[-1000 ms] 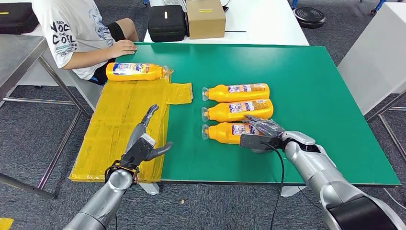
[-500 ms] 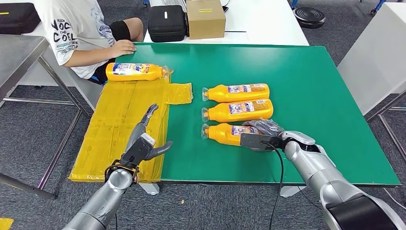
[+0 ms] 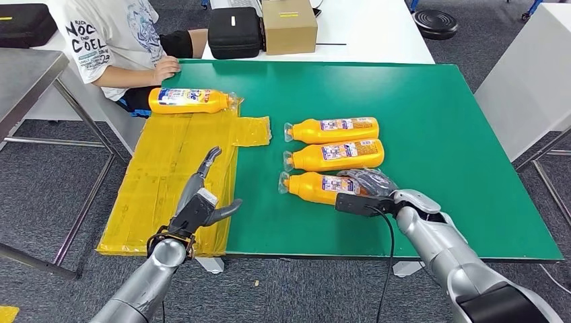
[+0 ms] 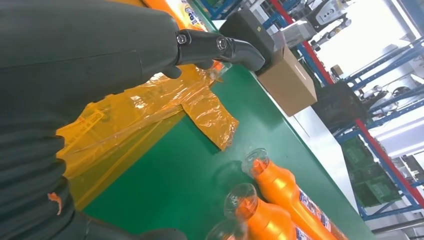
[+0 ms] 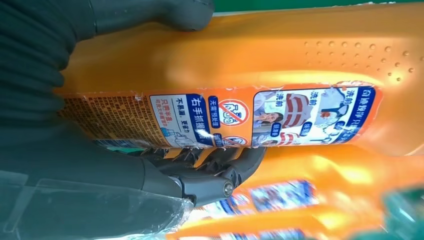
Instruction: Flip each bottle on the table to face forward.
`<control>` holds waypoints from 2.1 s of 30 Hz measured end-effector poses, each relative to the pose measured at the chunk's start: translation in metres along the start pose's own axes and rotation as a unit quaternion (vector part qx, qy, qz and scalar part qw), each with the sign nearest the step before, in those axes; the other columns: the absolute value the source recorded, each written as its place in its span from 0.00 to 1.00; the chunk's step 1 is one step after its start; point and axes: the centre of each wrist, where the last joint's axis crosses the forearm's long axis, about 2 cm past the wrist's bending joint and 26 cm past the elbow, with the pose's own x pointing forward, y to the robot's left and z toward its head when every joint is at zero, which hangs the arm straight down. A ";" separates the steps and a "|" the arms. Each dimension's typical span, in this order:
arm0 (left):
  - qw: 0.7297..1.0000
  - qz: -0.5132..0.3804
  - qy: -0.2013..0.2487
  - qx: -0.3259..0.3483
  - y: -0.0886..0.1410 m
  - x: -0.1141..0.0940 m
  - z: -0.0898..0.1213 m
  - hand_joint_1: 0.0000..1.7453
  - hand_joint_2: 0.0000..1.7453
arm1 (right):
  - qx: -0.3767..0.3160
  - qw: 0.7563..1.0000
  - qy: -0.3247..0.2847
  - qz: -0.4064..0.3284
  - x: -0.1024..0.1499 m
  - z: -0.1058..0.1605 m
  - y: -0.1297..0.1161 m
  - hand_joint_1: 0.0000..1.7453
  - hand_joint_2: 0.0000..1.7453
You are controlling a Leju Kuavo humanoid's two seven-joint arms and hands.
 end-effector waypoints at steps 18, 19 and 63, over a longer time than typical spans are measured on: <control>0.941 0.338 0.014 -0.023 0.011 0.000 0.013 0.00 1.00 | -0.211 0.965 -0.117 -0.106 0.068 0.008 0.031 1.00 1.00; 0.933 0.359 0.011 -0.027 0.012 0.000 0.014 0.00 1.00 | -0.215 0.963 -0.117 -0.109 0.069 0.008 0.031 1.00 1.00; 0.896 0.425 -0.039 -0.122 -0.013 0.027 -0.004 0.00 1.00 | -0.157 0.928 -0.185 -0.281 0.146 -0.042 0.107 1.00 1.00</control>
